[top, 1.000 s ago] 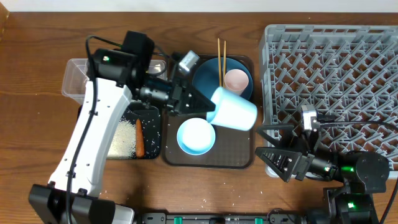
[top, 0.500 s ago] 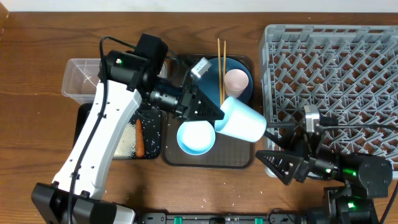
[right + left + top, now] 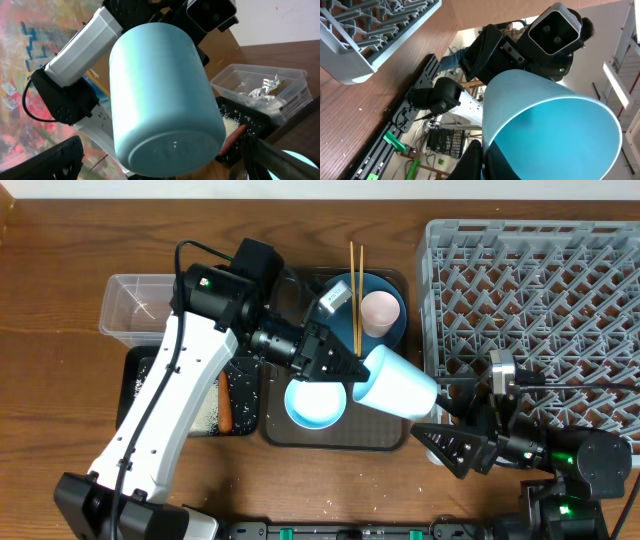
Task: Sort waste into correct bins and load items into the dishwasher rack
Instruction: 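Close the right gripper around the light-blue cup body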
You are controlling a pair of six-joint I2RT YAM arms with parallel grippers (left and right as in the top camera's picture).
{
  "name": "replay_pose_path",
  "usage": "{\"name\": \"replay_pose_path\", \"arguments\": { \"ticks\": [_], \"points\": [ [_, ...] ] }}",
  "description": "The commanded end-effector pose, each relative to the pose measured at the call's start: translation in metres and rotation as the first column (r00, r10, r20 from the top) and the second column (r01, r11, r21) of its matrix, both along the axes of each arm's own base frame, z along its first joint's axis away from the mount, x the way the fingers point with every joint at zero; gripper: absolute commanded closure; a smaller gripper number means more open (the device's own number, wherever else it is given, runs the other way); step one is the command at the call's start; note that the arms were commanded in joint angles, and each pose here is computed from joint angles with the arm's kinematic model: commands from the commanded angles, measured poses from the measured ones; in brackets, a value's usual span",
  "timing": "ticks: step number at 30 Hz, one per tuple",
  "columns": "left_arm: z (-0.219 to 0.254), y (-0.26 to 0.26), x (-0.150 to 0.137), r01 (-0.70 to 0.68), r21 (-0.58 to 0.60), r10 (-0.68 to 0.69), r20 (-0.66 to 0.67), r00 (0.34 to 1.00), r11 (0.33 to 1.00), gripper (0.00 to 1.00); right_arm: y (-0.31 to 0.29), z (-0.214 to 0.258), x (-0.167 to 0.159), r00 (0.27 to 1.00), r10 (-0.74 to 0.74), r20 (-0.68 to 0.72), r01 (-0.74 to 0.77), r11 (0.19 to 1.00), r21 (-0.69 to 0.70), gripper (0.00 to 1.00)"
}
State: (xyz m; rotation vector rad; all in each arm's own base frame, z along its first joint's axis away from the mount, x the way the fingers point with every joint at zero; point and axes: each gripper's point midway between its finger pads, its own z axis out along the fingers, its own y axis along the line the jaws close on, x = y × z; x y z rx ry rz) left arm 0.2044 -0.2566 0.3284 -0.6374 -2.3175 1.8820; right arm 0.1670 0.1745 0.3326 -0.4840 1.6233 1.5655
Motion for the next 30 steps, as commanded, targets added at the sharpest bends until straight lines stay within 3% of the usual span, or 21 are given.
{"name": "replay_pose_path", "arguments": {
  "ticks": [1, 30],
  "points": [
    [0.004, 0.0, -0.003, 0.011, -0.026, -0.01, 0.024, 1.0, 1.0, 0.94, -0.003, 0.008, 0.003, 0.998, -0.035, 0.047, 0.035, 0.999, 0.001, 0.01],
    [0.003, 0.0, -0.003, 0.015, -0.029, -0.013, 0.041, 0.999, 0.999, 0.94, 0.006, 0.019, -0.007, 0.994, 0.005, 0.111, -0.007, 1.0, 0.017, 0.05]
  ]
}}
